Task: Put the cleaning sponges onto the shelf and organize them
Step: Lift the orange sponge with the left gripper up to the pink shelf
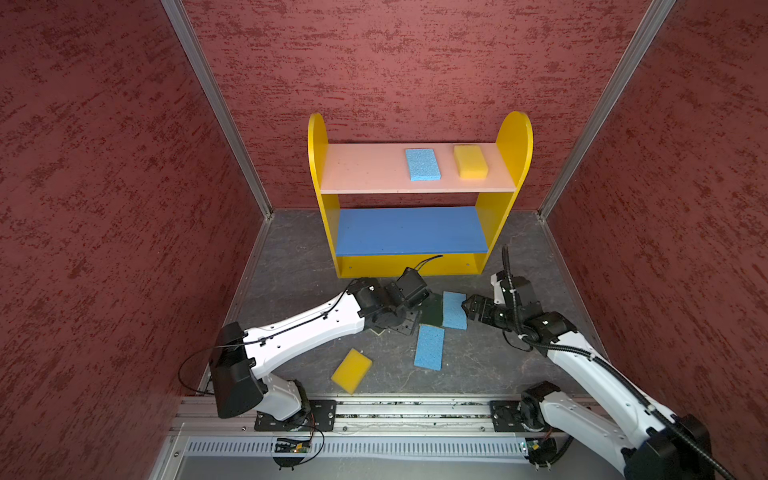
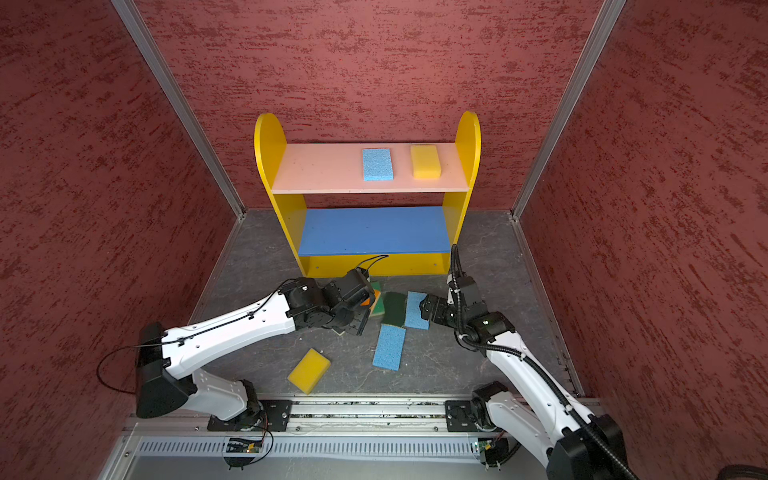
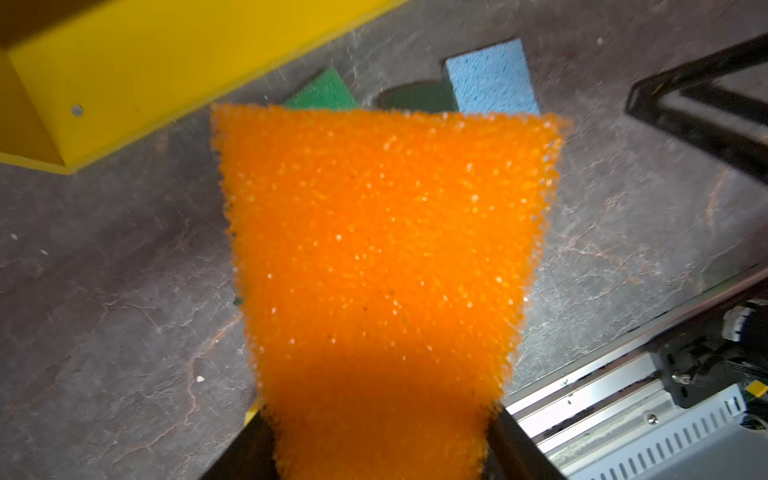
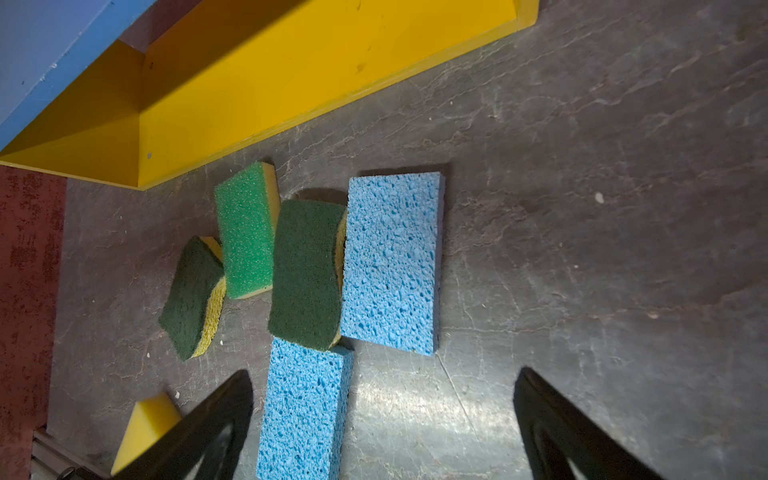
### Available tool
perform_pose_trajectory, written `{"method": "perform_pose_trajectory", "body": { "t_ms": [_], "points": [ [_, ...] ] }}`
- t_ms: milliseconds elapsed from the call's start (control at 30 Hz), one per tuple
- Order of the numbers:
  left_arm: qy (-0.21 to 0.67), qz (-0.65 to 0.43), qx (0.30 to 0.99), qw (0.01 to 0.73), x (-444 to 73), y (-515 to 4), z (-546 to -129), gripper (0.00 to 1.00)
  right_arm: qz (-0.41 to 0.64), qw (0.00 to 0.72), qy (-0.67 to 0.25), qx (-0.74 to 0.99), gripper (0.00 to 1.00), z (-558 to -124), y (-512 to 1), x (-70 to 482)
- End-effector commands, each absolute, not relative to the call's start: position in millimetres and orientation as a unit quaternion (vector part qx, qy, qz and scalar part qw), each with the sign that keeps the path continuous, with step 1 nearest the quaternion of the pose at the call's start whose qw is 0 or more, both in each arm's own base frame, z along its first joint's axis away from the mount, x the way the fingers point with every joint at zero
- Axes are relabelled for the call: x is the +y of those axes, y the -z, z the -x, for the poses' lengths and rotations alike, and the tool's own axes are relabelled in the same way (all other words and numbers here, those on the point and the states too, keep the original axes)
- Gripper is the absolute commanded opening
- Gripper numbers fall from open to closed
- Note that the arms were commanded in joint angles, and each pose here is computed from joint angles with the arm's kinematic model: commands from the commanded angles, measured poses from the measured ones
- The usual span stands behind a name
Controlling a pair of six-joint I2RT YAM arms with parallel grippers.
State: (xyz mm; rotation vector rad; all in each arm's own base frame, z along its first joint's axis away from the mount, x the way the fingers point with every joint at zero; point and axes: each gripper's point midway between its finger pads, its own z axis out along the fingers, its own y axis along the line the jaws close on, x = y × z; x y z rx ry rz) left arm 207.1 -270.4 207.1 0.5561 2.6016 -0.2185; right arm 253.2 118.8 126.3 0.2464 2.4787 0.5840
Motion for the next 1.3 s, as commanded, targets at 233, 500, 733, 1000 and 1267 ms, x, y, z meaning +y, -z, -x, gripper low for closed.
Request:
{"method": "perform_pose_trajectory", "body": {
  "t_ms": [233, 500, 733, 1000, 1267],
  "points": [
    [0.073, -0.191, 0.916, 0.345, -245, -292, -235, 0.62, -0.086, 0.322, -0.216, 0.918, 0.99, -261, -155, 115],
    [0.092, -0.167, 0.879, 0.437, -236, -359, -258, 0.62, -0.087, 0.328, -0.22, 0.915, 0.99, -263, -164, 116],
    [0.102, -0.152, 0.847, 0.499, -226, -404, -283, 0.63, -0.087, 0.328, -0.219, 0.915, 0.99, -264, -168, 116],
    [0.091, -0.128, 0.817, 0.555, -218, -443, -314, 0.63, -0.085, 0.324, -0.216, 0.917, 0.99, -269, -169, 118],
    [0.068, -0.096, 0.803, 0.583, -200, -459, -355, 0.64, -0.074, 0.322, -0.204, 0.922, 0.99, -275, -174, 119]
  ]
}}
